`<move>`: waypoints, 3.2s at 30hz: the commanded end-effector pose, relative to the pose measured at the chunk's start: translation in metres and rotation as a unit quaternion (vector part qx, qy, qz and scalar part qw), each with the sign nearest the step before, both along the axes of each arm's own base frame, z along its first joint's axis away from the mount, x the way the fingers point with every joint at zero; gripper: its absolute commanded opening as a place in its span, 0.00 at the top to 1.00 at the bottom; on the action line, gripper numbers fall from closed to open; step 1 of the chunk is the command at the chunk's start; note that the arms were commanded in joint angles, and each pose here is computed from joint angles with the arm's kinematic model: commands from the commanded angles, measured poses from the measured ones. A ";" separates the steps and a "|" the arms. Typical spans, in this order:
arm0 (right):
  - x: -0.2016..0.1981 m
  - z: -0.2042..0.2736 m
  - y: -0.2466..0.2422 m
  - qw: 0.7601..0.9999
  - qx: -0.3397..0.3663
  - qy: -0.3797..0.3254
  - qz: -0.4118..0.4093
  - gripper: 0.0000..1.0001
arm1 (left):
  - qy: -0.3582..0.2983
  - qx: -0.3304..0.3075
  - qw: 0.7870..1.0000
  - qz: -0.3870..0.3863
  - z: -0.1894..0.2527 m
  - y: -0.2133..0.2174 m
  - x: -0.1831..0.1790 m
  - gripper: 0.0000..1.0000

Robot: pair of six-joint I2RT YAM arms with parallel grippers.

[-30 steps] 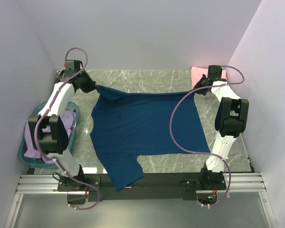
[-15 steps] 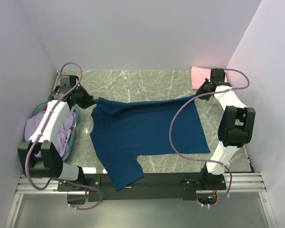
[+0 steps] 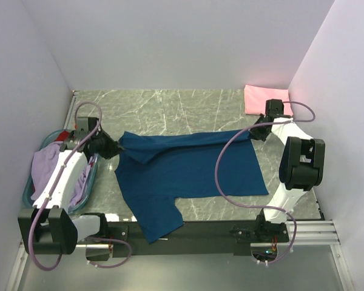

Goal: Fold and stack the t-shirts
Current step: Fold the tshirt

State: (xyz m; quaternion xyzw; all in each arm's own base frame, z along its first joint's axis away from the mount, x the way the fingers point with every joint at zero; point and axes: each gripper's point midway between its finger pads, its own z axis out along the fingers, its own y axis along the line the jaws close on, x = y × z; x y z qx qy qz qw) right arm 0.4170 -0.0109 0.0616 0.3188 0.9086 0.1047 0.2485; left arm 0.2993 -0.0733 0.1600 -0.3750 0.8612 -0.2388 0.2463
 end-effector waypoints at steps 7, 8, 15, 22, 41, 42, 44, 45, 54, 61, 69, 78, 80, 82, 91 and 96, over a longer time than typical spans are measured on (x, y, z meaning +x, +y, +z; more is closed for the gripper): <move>0.006 -0.003 -0.003 1.000 -0.013 -0.027 -0.007 1.00 | 0.026 -0.040 0.999 0.017 -0.037 -0.008 -0.026 0.96; 0.006 -0.005 -0.005 1.000 -0.014 -0.026 -0.008 1.00 | 0.027 -0.040 0.999 0.016 -0.039 -0.008 -0.027 0.96; -0.003 -0.018 -0.005 1.000 -0.013 -0.006 -0.010 1.00 | 0.060 -0.035 0.997 0.024 -0.067 -0.006 -0.044 0.95; -0.007 -0.009 -0.006 1.000 -0.019 -0.015 -0.013 1.00 | 0.071 -0.033 0.997 0.024 -0.080 -0.005 -0.052 0.94; -0.010 -0.011 -0.010 0.999 -0.030 -0.009 -0.021 0.98 | 0.023 -0.091 0.996 0.011 -0.045 -0.028 -0.054 0.91; -0.009 -0.010 -0.011 0.999 -0.030 -0.010 -0.022 0.98 | 0.019 -0.095 0.995 0.010 -0.044 -0.031 -0.054 0.91; -0.009 -0.011 -0.011 0.999 -0.031 -0.008 -0.022 0.97 | 0.019 -0.102 0.994 0.013 -0.043 -0.037 -0.056 0.91; -0.009 -0.012 -0.011 0.999 -0.031 -0.007 -0.021 0.97 | 0.020 -0.105 0.994 0.013 -0.045 -0.040 -0.058 0.90; -0.008 -0.015 -0.011 0.999 -0.031 -0.004 -0.018 0.96 | -0.001 -0.126 0.992 0.026 -0.033 -0.062 -0.056 0.88; -0.007 -0.015 -0.011 0.999 -0.030 -0.004 -0.017 0.96 | -0.005 -0.132 0.991 0.009 -0.023 -0.076 -0.055 0.87; -0.007 -0.015 -0.011 0.999 -0.031 -0.004 -0.016 0.96 | 0.004 -0.149 0.989 0.002 -0.022 -0.089 -0.057 0.87; -0.010 -0.021 -0.011 0.999 -0.033 0.005 -0.017 0.94 | 0.032 -0.182 0.983 0.019 -0.038 -0.094 -0.069 0.86; -0.011 -0.022 -0.011 0.999 -0.032 0.005 -0.018 0.94 | 0.038 -0.186 0.982 0.021 -0.042 -0.096 -0.072 0.86; -0.012 -0.024 -0.012 0.999 -0.032 0.008 -0.019 0.94 | 0.044 -0.186 0.981 0.024 -0.044 -0.096 -0.074 0.86; -0.015 -0.011 -0.010 0.999 -0.039 -0.001 -0.014 0.68 | 0.079 -0.201 0.975 0.047 -0.062 -0.092 -0.096 0.68; -0.018 0.020 0.011 0.998 -0.040 -0.036 0.017 0.55 | 0.066 -0.188 0.979 0.046 -0.051 -0.085 -0.102 0.43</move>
